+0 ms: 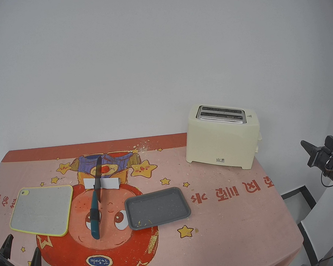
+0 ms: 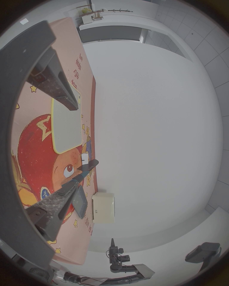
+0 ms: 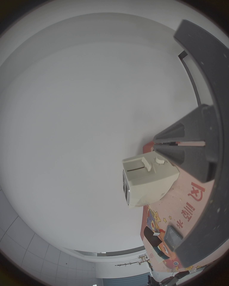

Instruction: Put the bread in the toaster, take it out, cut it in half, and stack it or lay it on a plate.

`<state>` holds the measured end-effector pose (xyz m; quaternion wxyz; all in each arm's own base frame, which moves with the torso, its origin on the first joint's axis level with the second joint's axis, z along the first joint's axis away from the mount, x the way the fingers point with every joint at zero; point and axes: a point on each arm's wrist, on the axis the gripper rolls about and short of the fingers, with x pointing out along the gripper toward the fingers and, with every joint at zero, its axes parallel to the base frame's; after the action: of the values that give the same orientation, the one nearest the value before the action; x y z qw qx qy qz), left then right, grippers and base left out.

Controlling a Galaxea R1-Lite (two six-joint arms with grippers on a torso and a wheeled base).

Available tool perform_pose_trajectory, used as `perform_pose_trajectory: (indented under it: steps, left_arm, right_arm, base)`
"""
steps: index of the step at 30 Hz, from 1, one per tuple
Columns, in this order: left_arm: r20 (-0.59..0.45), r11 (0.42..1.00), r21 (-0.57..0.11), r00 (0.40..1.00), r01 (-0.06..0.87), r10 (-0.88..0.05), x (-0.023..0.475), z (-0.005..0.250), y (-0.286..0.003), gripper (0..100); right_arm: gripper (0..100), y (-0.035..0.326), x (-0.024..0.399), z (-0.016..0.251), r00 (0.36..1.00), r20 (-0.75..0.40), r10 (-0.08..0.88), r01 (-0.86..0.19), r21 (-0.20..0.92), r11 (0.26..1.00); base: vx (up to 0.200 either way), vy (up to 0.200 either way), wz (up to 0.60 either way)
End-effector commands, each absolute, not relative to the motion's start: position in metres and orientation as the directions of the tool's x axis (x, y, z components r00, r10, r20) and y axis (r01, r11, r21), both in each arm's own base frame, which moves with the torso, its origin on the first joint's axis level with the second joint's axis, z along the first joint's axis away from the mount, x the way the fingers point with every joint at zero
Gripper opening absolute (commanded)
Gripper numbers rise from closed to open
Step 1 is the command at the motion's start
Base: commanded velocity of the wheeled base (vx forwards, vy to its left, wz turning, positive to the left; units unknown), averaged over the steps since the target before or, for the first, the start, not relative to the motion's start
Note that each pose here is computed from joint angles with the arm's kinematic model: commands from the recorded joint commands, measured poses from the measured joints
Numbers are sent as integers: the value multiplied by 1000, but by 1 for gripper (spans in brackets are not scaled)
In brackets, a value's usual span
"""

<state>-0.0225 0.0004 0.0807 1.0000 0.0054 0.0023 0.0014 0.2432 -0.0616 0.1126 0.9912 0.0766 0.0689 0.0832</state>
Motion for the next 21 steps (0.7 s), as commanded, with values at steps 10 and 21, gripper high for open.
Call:
perform_pose_trajectory:
  steps: [10, 21]
  left_arm:
    - [-23, 1000, 11, 1000, -3, 3, -21, 76, 0, 100]
    - [-23, 1000, 11, 1000, -3, 3, -21, 76, 0, 100]
  right_arm:
    - [0, -66, 245, 103, 971, -156, 180, -153, 167, 974]
    - [0, -65, 255, 80, 939, -230, 255, -226, 145, 963]
  base:
    - [0, 0, 0]
    - [0, 0, 0]
